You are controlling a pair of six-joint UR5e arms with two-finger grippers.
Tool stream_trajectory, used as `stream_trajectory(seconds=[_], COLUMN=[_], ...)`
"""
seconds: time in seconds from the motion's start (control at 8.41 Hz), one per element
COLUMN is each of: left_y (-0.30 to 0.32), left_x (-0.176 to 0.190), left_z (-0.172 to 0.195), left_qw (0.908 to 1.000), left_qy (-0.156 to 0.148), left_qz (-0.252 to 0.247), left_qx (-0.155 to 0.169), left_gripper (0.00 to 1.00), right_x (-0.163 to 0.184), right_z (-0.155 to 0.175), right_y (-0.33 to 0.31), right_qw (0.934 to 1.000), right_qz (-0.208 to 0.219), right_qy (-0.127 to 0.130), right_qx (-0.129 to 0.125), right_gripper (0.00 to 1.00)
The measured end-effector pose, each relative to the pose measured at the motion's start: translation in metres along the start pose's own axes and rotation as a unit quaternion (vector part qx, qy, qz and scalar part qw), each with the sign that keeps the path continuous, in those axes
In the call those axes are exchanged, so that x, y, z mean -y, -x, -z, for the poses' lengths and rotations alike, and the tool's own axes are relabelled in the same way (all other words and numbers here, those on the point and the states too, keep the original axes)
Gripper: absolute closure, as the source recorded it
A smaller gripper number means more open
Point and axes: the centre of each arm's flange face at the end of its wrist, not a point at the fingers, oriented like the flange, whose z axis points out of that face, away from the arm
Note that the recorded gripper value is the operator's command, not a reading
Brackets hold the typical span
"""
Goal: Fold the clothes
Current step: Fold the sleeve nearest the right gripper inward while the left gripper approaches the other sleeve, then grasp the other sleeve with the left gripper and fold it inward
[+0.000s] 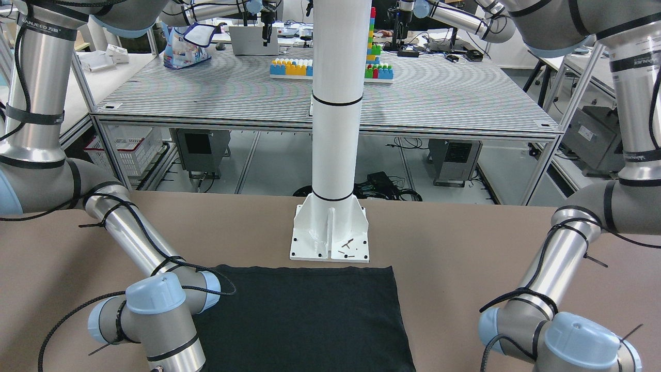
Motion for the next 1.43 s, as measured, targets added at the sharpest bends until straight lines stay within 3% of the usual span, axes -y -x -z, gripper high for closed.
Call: stream_trajectory(seconds=[0.24, 0.83, 1.43], left_y=[-0.003, 0.049, 0.089], left_x=[-0.023, -0.061, -0.088], left_z=[-0.013, -0.04, -0.063], left_qw=[0.9994, 0.9931, 0.991], left_qy=[0.015, 0.03, 0.038], left_qz=[-0.031, -0.102, -0.12], left_qx=[0.003, 0.051, 0.046], left_gripper=[0.0, 0.0, 0.0], right_x=[0.0, 0.0, -0.001], right_z=[0.001, 0.016, 0.018], right_y=[-0.009, -0.047, -0.051], right_qw=[1.0, 0.9997, 0.9997], right_qz=[0.0, 0.002, 0.003], right_qy=[0.007, 0.019, 0.018], right_qx=[-0.003, -0.013, -0.015], right_gripper=[0.06, 0.06, 0.06])
